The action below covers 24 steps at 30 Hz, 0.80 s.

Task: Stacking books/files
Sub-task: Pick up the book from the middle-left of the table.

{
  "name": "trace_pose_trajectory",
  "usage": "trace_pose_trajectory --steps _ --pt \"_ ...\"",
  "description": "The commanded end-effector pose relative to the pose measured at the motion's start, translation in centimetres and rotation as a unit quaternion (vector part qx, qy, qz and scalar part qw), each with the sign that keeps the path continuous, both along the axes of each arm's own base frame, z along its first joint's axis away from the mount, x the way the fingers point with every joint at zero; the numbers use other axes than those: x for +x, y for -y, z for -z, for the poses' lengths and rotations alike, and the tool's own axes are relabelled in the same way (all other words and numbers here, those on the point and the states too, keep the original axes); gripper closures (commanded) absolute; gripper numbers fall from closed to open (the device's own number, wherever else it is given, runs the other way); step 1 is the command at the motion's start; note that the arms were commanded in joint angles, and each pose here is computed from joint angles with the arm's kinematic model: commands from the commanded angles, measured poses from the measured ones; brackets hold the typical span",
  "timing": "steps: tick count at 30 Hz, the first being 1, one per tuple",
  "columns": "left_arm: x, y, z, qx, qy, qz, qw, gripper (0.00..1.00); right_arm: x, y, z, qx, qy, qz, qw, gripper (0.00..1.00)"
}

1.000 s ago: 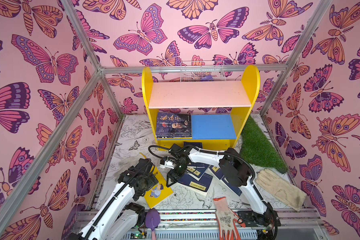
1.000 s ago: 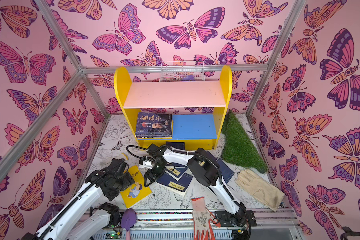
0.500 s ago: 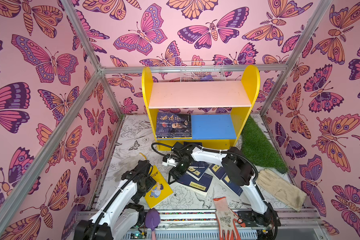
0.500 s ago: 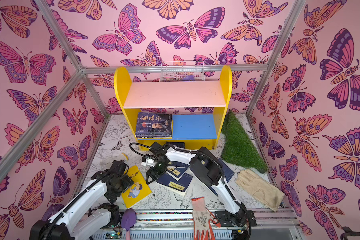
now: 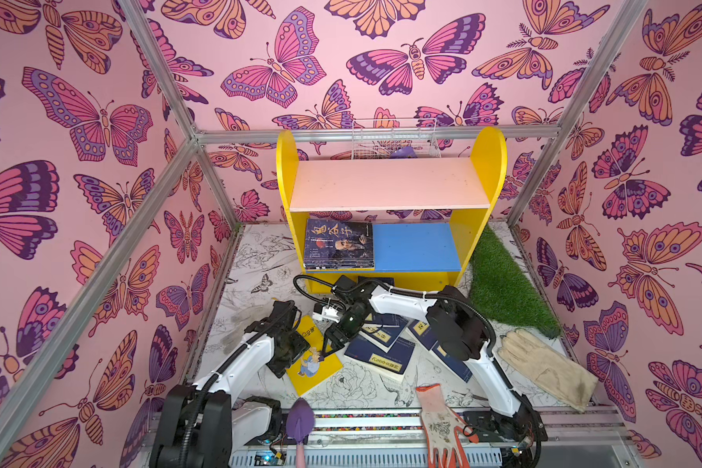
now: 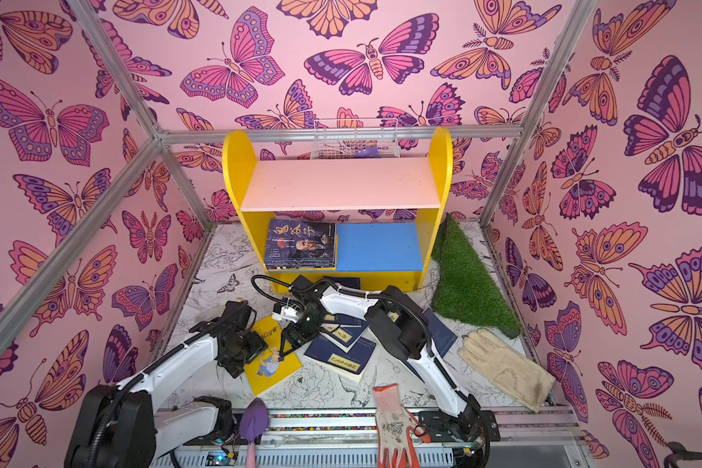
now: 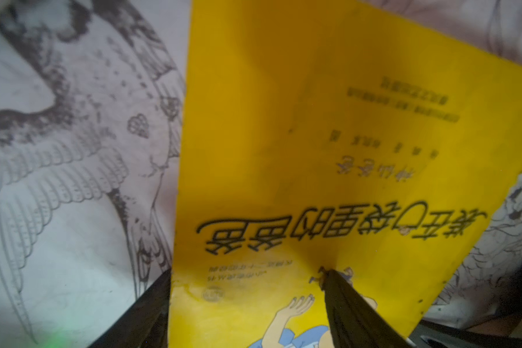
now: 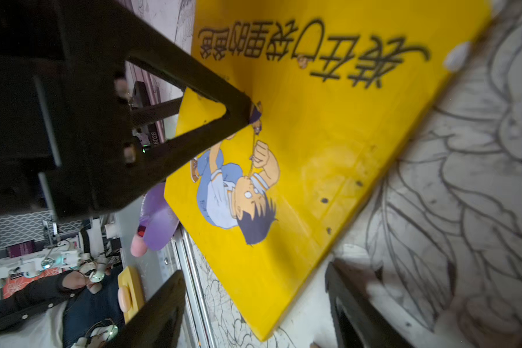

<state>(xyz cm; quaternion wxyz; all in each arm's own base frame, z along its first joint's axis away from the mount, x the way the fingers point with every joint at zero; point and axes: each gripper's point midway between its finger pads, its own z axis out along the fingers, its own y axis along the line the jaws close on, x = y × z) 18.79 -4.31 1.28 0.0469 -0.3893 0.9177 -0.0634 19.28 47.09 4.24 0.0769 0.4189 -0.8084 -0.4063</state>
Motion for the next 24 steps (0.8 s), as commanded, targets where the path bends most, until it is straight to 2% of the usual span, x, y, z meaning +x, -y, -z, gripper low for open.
trace_pose_trajectory --steps 1,5,8,16,20,22,24 --pt "0.7 3.1 3.4 -0.074 -0.001 0.043 0.996 0.29 0.6 -0.1 1.6 -0.016 -0.015 0.017 1.0 0.25" --pt "1.4 4.0 3.4 -0.086 -0.003 0.069 0.994 0.33 0.9 -1.0 0.3 0.016 -0.02 0.026 0.999 0.25" --pt "1.9 4.6 3.3 -0.09 0.001 0.085 0.992 0.43 1.3 -2.1 -1.5 0.05 -0.02 0.032 0.998 0.25" --pt "2.4 5.5 3.5 -0.102 0.0 0.103 0.989 0.56 1.0 -4.9 -8.2 0.158 0.007 0.009 0.987 0.26" --pt "2.7 5.8 3.5 -0.105 0.004 0.106 0.989 0.63 -0.6 -5.4 -9.8 0.171 0.041 -0.032 0.984 0.27" --pt "2.9 5.8 3.4 -0.107 0.009 0.105 0.989 0.72 -1.7 -5.5 -10.0 0.169 0.054 -0.054 0.983 0.27" --pt "3.1 5.9 3.3 -0.11 0.015 0.105 0.988 0.76 -2.4 -5.5 -10.5 0.172 0.065 -0.068 0.981 0.27"
